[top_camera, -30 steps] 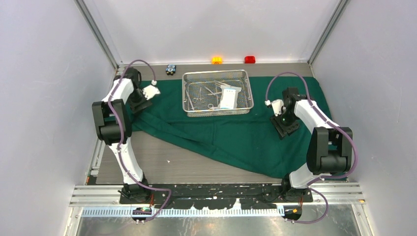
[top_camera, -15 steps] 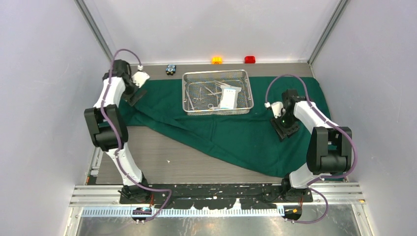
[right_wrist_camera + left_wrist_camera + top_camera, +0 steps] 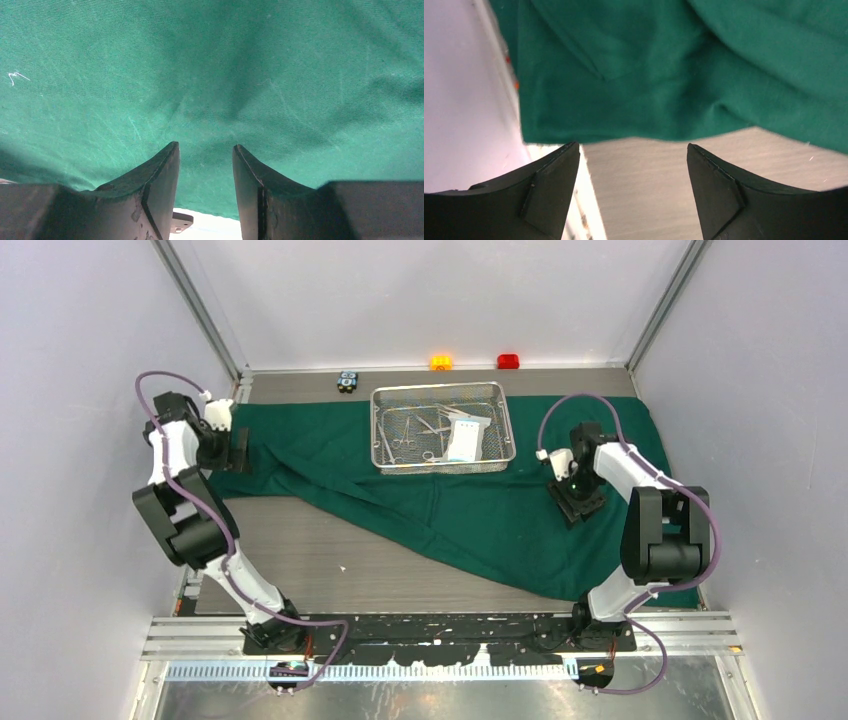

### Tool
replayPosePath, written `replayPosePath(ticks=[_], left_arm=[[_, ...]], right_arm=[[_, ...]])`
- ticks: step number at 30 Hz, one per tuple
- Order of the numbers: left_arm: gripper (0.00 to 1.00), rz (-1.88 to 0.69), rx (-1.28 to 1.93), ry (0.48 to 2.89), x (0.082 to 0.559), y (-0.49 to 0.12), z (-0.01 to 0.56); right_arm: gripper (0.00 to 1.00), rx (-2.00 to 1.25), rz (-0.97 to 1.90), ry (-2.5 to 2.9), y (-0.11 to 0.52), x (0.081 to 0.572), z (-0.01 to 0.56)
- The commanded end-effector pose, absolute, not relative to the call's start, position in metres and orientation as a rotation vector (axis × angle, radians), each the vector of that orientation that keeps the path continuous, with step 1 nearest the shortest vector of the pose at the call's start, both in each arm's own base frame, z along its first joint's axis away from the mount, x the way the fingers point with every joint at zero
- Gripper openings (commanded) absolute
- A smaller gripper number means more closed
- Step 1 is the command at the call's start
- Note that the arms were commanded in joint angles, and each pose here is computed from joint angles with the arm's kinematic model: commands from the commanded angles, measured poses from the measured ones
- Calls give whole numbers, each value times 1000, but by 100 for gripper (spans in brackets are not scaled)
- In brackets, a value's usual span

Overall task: Open and lay out the surgical kit
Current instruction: Smooth out the surgical kit at the center of the board.

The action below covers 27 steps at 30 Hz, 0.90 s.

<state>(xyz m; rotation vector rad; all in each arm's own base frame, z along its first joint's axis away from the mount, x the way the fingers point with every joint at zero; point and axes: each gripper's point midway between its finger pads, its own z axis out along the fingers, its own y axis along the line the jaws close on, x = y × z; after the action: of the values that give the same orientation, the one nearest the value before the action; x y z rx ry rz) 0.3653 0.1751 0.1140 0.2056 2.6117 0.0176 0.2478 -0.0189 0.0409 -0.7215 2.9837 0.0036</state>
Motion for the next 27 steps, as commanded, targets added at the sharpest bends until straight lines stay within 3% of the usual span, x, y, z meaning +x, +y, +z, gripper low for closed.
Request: replayPosePath(ticks=[1, 13, 24, 27], left_arm=[[79, -337, -62, 2560, 393, 168, 109], [76, -380, -176, 2564, 431, 192, 76], [66, -395, -170, 2563, 442, 197, 51], [59, -417, -160, 2553, 443, 194, 51]], right_arm=[[48, -693, 11, 2941, -13, 261, 52], [47, -678, -5, 2956, -15, 253, 54], [47, -674, -12, 2967, -16, 250, 51], [47, -675, -11, 2972, -16, 249, 50]])
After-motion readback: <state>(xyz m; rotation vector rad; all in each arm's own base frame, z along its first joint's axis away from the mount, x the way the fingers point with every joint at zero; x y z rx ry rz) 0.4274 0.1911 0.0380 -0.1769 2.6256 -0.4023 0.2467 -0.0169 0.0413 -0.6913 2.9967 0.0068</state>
